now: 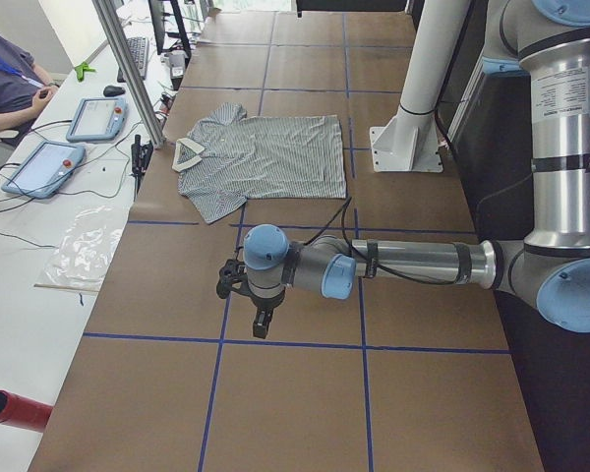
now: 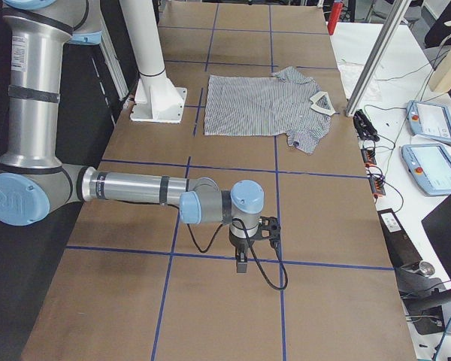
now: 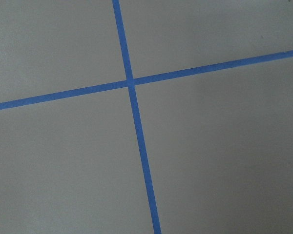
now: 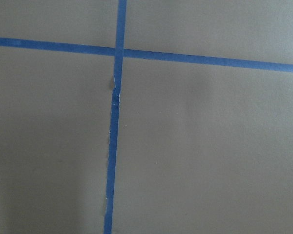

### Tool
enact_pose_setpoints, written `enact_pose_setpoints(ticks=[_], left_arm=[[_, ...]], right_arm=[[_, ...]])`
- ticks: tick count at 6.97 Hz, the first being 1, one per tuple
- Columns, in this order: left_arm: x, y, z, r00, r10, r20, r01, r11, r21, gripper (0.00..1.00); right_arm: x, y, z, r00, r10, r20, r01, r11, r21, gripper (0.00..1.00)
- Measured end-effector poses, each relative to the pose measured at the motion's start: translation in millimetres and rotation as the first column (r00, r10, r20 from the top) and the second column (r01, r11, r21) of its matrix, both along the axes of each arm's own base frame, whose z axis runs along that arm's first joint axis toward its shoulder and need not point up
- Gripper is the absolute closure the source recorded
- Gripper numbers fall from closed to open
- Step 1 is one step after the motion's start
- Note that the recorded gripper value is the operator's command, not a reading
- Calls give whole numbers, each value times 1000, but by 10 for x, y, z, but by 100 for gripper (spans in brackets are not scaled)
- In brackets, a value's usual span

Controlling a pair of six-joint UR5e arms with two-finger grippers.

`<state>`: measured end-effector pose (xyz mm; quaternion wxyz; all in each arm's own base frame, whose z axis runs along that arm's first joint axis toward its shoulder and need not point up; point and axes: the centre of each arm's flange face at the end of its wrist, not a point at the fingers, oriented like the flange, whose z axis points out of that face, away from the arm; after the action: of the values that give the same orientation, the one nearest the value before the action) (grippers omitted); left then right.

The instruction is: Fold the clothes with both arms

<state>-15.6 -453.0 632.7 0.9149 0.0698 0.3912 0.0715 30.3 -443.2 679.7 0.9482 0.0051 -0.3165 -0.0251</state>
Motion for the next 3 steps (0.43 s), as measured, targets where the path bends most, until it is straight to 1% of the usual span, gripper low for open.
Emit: enact_pose_setpoints(ticks=[3], left_arm=[[11,-11,-20,1000,4,-2,-4,1000,8,0]], right_arm=[[-5,1,-7,1000,-1,5,1,1000,1,0]])
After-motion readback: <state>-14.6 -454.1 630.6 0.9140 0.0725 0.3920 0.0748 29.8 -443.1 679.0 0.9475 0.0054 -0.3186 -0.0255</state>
